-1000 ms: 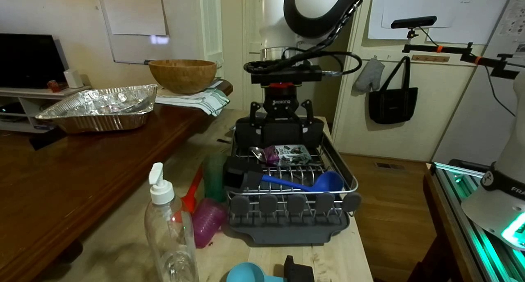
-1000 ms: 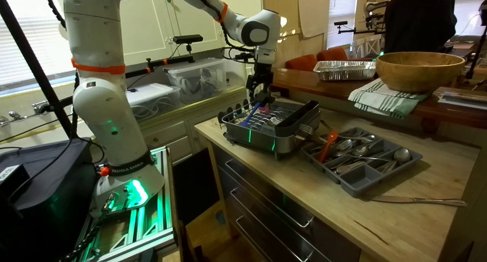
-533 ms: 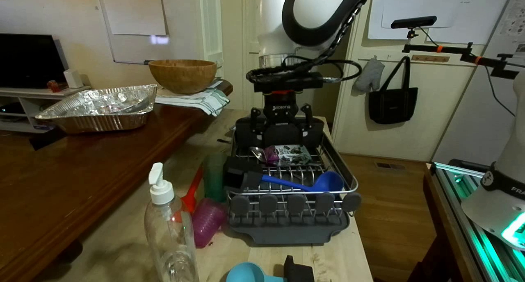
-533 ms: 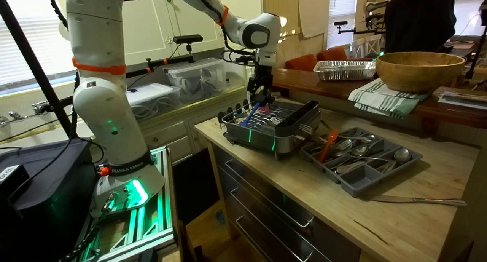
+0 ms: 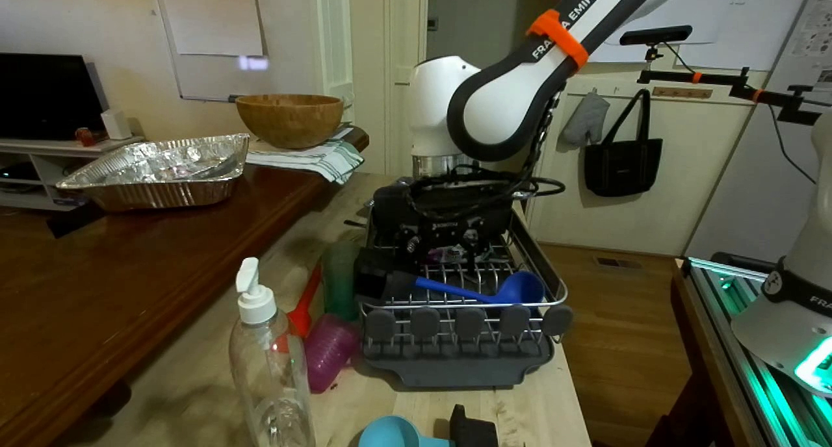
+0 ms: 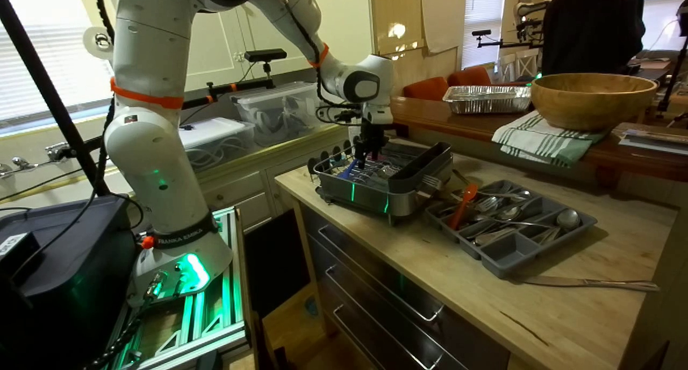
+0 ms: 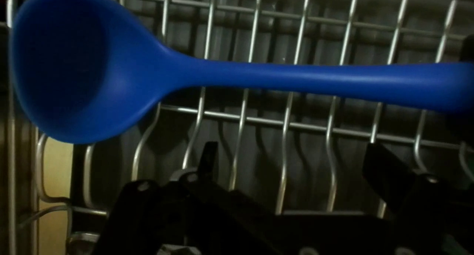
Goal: Turn the dish rack to the left
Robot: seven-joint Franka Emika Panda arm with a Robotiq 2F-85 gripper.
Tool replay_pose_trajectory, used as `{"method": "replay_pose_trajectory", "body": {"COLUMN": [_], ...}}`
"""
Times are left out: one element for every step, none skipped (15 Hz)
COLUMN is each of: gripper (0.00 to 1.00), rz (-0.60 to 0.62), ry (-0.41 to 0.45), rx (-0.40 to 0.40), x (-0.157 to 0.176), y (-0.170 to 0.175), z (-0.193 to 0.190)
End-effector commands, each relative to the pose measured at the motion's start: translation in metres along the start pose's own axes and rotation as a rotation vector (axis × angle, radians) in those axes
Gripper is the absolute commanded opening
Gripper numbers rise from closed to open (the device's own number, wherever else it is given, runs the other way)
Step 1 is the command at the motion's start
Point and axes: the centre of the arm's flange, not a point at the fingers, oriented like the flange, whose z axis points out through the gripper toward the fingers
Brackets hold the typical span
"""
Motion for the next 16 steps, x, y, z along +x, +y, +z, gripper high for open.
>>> {"method": "replay_pose_trajectory", "body": {"gripper": [1.0,1.0,1.0,1.0,1.0,1.0,1.0,1.0,0.94,0.97,0.97,0.99,1.0,1.0,1.0,1.0], "rz": [0.013,0.022,0.028,0.035,0.04,0.044,0.038,0.037,0.025,0.016,0.007,-0.002,-0.01,-0.018,-0.026,-0.029], "ry": [0.03,0.038,0.046,0.052,0.058,0.062,0.063,0.064,0.064,0.063,0.059,0.058,0.055,0.054,0.051,0.045], "rx": [0.036,0.042,0.046,0.049,0.055,0.06,0.061,0.062,0.059,0.059,0.06,0.059,0.057,0.058,0.063,0.064], "x": [0.014,0.019,0.024,0.028,0.032,0.036,0.038,0.04,0.038,0.037,0.034,0.033,0.03,0.029,0.027,0.026], "y": [0.004,0.006,0.007,0.007,0.005,0.004,0.001,0.0,-0.003,-0.004,-0.004,-0.005,-0.005,-0.005,-0.004,-0.004], "z": [0.021,0.022,0.022,0.023,0.021,0.02,0.019,0.018,0.018,0.018,0.019,0.018,0.018,0.019,0.02,0.02]}}
